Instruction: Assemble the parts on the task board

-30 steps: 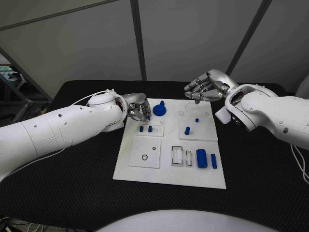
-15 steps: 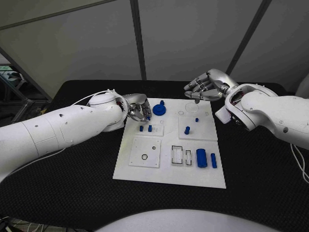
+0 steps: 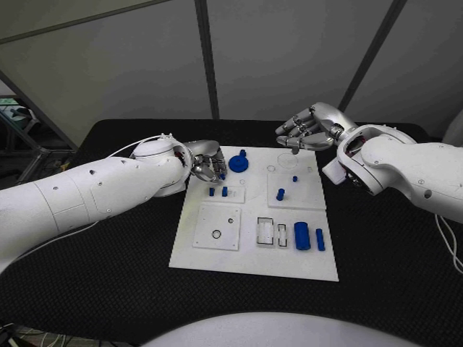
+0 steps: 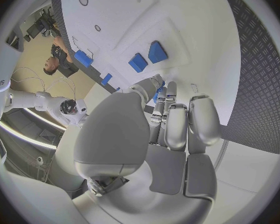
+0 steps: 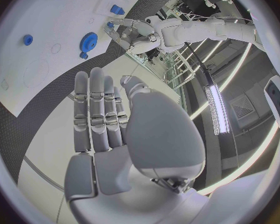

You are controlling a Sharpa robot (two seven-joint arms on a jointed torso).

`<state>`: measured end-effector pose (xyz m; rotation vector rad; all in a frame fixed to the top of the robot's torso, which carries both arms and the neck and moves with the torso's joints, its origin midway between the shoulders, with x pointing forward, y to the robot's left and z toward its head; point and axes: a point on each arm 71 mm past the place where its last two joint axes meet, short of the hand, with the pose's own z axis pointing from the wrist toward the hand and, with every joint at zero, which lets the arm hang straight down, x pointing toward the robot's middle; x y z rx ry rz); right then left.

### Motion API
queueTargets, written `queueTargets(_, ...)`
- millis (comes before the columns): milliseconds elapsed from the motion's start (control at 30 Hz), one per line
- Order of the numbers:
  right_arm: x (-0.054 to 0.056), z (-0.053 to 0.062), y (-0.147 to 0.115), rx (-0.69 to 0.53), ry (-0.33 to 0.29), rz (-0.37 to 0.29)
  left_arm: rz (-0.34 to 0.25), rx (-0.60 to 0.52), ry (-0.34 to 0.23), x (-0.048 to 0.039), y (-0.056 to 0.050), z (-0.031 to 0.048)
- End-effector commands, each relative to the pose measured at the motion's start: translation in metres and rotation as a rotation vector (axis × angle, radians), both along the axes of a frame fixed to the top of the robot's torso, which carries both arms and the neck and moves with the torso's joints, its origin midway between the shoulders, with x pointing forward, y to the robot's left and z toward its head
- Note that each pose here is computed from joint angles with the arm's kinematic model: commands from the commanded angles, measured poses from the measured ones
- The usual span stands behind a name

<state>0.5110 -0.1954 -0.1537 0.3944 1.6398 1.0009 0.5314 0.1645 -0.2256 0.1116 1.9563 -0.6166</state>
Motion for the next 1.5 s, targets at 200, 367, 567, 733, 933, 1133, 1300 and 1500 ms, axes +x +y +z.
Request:
queueTargets(200,0.0,0.001,0.0,0.002,-0.005,0.007,0.012,0.012,0.014,0.0003,0.003,-0.0013)
queueTargets(367,0.0,0.001,-0.001,-0.004,-0.005,0.008,0.019,0.011,0.009,0.0004,0.006,-0.001)
queueTargets(567,0.001,0.001,-0.002,-0.032,-0.023,0.016,0.035,0.005,-0.007,0.0007,0.012,0.0004)
queueTargets(733,0.003,0.0,-0.006,-0.097,-0.042,0.037,0.057,-0.013,-0.036,0.0021,0.021,0.0047)
queueTargets(933,0.004,-0.004,-0.012,-0.319,-0.113,0.086,0.142,-0.189,-0.042,0.0044,0.041,0.0188)
queueTargets(1133,-0.002,-0.012,-0.014,-0.541,-0.185,0.12,0.253,-0.51,-0.008,-0.0006,0.066,0.0344)
queueTargets(1300,-0.008,-0.02,-0.014,-0.66,-0.22,0.122,0.294,-0.811,0.086,-0.009,0.076,0.0429)
queueTargets(1500,-0.013,-0.029,-0.013,-0.734,-0.24,0.122,0.304,-1.044,0.148,-0.0191,0.08,0.0515)
